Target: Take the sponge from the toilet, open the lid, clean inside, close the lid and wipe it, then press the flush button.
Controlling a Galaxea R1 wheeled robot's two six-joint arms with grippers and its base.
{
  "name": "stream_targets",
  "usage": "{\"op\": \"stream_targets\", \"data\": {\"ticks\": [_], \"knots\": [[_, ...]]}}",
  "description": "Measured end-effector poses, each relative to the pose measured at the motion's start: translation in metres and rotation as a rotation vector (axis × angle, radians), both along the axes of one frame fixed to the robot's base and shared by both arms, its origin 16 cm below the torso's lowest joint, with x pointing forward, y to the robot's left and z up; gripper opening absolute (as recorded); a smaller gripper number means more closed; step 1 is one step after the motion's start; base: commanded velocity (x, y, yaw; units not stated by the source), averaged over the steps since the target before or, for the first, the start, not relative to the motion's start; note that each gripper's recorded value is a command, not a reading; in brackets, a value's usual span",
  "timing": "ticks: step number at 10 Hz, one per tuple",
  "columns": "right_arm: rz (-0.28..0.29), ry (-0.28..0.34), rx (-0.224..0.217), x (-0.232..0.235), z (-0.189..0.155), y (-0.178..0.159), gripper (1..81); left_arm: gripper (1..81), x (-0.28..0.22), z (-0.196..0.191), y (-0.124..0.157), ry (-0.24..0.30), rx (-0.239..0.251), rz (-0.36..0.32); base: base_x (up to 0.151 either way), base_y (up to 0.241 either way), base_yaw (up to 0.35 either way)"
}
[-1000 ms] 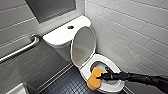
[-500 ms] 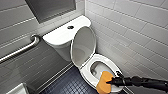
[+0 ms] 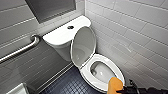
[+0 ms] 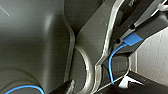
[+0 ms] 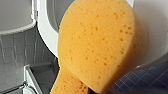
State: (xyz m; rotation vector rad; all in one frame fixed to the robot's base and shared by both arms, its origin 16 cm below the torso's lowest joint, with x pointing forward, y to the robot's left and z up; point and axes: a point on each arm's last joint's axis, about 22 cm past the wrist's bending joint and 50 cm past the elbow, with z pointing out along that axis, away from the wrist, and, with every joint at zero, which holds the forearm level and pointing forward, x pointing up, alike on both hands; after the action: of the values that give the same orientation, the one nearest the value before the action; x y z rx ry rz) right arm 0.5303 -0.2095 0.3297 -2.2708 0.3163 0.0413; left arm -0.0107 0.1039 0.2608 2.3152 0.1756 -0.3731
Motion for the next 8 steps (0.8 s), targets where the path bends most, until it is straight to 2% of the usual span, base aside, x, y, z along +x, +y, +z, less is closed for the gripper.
{"op": "stream_targets", "data": {"ticks": [2,5,8], "knots": [[-0.023,-0.009,0.012,-0.009,0.023,-0.013,1.0,81.1,0.000,0.000,0.000,-0.009,-0.004,-0.008,0.000,0.000,0.000],[-0.019,-0.033,0.058,-0.011,0.056,-0.005,1.0,81.1,0.000,0.000,0.000,-0.015,-0.006,-0.013,0.000,0.000,0.000],[0.003,-0.133,0.108,0.041,0.072,0.027,1.0,81.1,0.000,0.000,-0.001,-0.016,-0.007,-0.013,0.000,0.000,0.000]]}}
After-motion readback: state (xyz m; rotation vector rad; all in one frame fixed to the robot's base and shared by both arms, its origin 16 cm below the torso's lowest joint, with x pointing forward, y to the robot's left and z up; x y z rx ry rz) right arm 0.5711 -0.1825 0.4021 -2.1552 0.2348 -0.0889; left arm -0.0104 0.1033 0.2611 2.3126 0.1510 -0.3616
